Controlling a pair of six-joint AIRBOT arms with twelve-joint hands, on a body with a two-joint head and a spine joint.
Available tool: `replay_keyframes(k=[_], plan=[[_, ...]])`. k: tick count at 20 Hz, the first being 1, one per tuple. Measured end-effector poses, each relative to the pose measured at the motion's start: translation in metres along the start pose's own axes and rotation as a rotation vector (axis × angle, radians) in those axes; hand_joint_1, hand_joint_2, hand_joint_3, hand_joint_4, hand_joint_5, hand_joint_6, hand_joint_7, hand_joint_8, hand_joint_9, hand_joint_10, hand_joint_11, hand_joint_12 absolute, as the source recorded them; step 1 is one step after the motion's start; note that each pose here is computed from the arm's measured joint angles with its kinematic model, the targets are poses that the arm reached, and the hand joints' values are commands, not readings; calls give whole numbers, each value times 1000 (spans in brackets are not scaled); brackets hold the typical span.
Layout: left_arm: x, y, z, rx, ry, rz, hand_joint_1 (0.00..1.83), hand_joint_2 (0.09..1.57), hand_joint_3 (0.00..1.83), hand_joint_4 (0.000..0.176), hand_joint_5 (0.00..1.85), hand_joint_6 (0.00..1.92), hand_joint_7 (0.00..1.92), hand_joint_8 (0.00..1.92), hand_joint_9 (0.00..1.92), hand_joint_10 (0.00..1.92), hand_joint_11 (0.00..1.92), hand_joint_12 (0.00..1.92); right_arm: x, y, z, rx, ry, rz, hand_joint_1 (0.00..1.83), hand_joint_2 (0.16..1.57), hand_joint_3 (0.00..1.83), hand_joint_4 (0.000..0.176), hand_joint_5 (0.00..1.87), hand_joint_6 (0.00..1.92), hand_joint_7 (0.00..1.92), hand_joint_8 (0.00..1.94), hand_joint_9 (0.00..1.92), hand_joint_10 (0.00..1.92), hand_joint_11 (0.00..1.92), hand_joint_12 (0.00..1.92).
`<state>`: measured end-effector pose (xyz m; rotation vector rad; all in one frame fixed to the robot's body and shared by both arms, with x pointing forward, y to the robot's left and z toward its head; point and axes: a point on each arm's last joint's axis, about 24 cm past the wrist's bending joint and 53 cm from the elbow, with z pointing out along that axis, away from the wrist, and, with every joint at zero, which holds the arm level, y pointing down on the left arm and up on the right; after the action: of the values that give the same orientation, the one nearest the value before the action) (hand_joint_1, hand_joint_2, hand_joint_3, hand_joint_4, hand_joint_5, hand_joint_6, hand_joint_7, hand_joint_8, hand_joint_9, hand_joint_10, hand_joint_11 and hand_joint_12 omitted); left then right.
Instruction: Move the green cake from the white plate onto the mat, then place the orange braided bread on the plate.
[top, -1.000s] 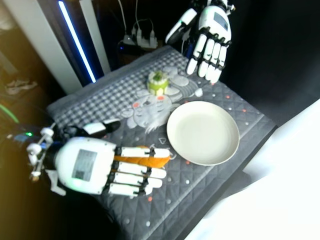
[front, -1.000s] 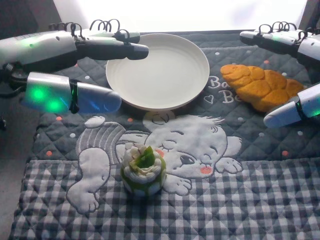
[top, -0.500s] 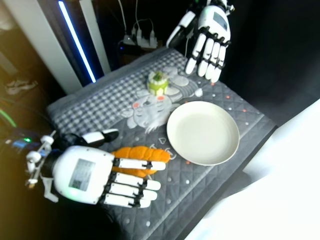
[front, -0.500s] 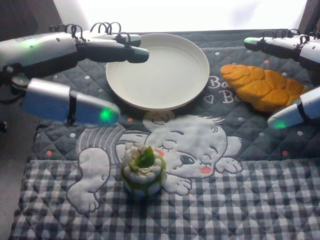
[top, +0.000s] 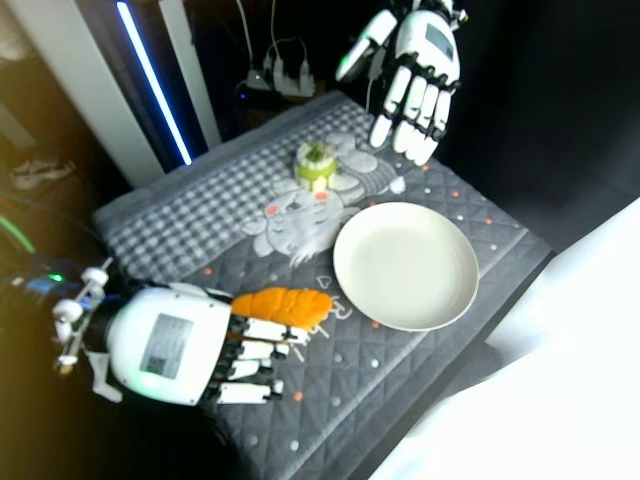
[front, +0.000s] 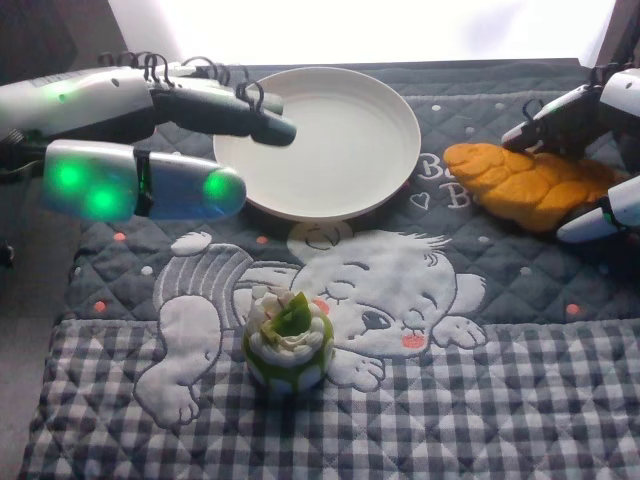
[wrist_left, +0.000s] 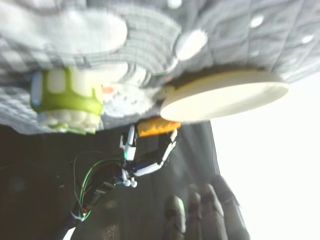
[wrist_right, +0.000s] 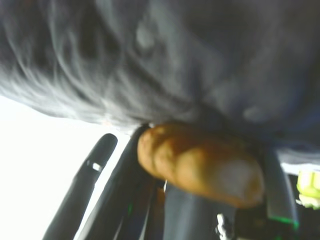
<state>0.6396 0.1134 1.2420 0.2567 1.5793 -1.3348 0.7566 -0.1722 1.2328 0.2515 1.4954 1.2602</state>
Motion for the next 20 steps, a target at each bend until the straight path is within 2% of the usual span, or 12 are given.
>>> replay_keyframes(k=[1,2,3,4,5,8,10,13,15,16,17,20], plan=[[1,0,0,-1,5,6,0,1182,929,0,18,5,19,2,29,20,0,242,0,1,0,-2,0,0,1489,1024,2,0,1024,755,1388,5,1228,725,903,1260],[2,1,0,-2,7,5,457,926,919,0,104,45,3,0,5,3,0,48,0,1,0,-3,0,-1,1504,1029,1,0,995,777,1375,6,1244,675,890,1394],[0,1,0,-3,-3,-5,952,500,528,8,141,39,18,2,13,4,0,1,0,2,0,-9,0,-2,1507,1032,0,0,1004,765,1369,7,1228,694,888,1434],[-1,1,0,-3,-7,-4,923,578,269,96,27,7,3,0,2,0,22,18,0,5,0,-20,1,2,1423,1019,0,0,1064,723,1413,9,1182,924,948,1120],[2,0,2,1,-2,3,923,578,269,96,27,7,3,0,2,0,22,18,0,8,0,-34,0,13,1423,1019,0,0,1064,723,1413,9,1182,924,948,1120],[13,-1,8,10,22,6,854,748,51,174,0,0,0,0,0,0,0,0,1,26,-4,-99,0,31,1406,1009,1,0,1077,711,1443,0,1187,934,883,958],[14,-1,10,13,22,2,958,786,52,84,0,0,0,0,0,0,1,0,-4,46,-10,-173,-17,36,1415,995,0,0,1167,498,1463,4,1210,845,1086,928],[23,4,16,12,40,2,870,792,49,51,4,1,0,0,0,0,4,1,-12,59,-14,-227,-42,44,1408,1018,0,0,1050,798,1424,0,1179,880,1127,777],[32,5,22,18,60,-6,797,735,17,155,0,0,0,0,0,0,0,0,-15,70,-13,-259,-48,40,1403,1026,0,0,1021,871,1411,1,1158,904,1085,672],[33,4,23,23,61,-9,797,735,17,155,0,0,0,0,0,0,0,0,-18,78,-11,-277,-57,38,1403,1026,0,0,1021,871,1411,1,1158,904,1085,672],[33,2,23,32,60,-10,763,763,28,96,0,0,0,0,0,0,0,0,-24,90,-10,-304,-73,35,1404,1022,2,0,1039,832,1421,1,1142,926,1075,711],[32,2,24,37,59,-9,702,840,17,142,45,4,0,0,0,0,0,0,-37,117,-9,-376,-115,10,1403,1028,1,0,1026,835,1418,0,1130,969,1119,564]])
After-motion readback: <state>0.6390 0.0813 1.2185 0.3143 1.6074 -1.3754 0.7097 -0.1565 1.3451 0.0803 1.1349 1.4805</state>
